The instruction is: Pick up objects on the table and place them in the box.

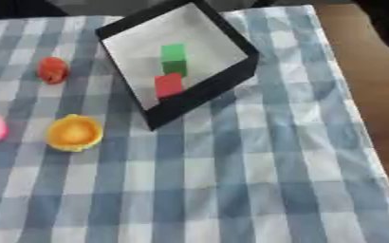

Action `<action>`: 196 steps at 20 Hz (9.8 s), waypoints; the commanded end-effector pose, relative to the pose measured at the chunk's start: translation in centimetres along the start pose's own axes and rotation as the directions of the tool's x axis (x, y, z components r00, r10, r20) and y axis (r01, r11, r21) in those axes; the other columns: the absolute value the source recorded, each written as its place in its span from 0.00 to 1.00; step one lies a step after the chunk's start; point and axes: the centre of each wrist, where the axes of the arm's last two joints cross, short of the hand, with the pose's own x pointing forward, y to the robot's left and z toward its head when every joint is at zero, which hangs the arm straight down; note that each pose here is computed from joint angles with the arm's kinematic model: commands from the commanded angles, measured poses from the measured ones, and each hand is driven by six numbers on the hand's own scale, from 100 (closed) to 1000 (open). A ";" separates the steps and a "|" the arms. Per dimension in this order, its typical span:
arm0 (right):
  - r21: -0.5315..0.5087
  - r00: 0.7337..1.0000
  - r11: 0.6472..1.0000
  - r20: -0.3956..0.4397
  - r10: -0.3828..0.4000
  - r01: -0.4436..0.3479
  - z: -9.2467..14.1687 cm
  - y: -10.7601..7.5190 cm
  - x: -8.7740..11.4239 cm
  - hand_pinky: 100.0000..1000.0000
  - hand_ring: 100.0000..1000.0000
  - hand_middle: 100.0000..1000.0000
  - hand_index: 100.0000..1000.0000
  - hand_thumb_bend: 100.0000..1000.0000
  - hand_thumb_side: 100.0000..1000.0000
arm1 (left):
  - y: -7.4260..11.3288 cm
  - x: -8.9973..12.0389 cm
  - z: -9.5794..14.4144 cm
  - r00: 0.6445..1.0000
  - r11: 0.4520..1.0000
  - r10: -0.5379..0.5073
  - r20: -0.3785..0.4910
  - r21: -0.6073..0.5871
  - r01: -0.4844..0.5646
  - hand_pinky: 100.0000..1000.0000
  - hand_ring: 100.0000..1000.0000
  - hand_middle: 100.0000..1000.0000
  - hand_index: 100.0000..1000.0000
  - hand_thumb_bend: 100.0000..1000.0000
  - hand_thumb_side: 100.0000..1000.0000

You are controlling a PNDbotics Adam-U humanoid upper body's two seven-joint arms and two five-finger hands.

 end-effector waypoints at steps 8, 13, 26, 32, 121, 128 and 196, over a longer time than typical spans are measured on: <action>-0.010 1.000 1.000 0.007 0.027 -0.027 0.0 -0.5 0.5 0.91 0.76 0.73 0.72 0.00 0.50 | 1.7 -0.4 -1.2 0.932 0.895 -0.348 0.099 -0.259 0.362 0.79 0.81 0.79 0.89 0.58 0.45; -0.031 1.000 0.999 0.003 0.022 -0.022 0.2 -0.6 0.3 0.91 0.76 0.72 0.72 0.00 0.50 | 2.8 -1.4 -0.6 0.899 0.838 -0.423 0.113 -0.327 0.436 0.80 0.81 0.80 0.89 0.58 0.45; -0.144 0.998 0.989 -0.056 -0.023 0.015 1.0 -0.8 -1.7 0.91 0.77 0.74 0.72 0.00 0.58 | 5.6 -0.4 1.6 0.891 0.753 -0.434 0.130 -0.491 0.439 0.81 0.82 0.79 0.88 0.59 0.35; -0.163 0.996 0.987 -0.086 -0.013 -0.001 1.3 -0.8 -2.3 0.91 0.77 0.73 0.72 0.00 0.59 | 6.4 0.3 1.8 0.907 0.725 -0.403 0.121 -0.563 0.396 0.81 0.82 0.78 0.86 0.61 0.34; -0.149 0.990 0.984 -0.084 -0.115 0.102 0.3 0.2 -3.1 0.91 0.75 0.72 0.71 0.00 0.66 | -9.3 18.5 -13.4 0.724 0.697 -0.490 0.485 -0.281 0.660 0.71 0.68 0.61 0.67 0.20 0.00; -0.148 0.990 0.984 -0.085 -0.115 0.102 0.3 0.2 -3.1 0.91 0.75 0.72 0.71 0.00 0.64 | -10.1 17.2 -13.4 0.733 0.679 -0.500 0.460 -0.317 0.662 0.78 0.78 0.73 0.83 0.55 0.12; -0.160 0.983 0.985 -0.162 -0.085 0.059 1.6 -0.1 -4.6 0.91 0.75 0.72 0.71 0.00 0.67 | -7.8 10.3 -0.3 0.882 0.525 -0.379 0.282 -0.719 0.455 0.76 0.75 0.69 0.81 0.66 0.41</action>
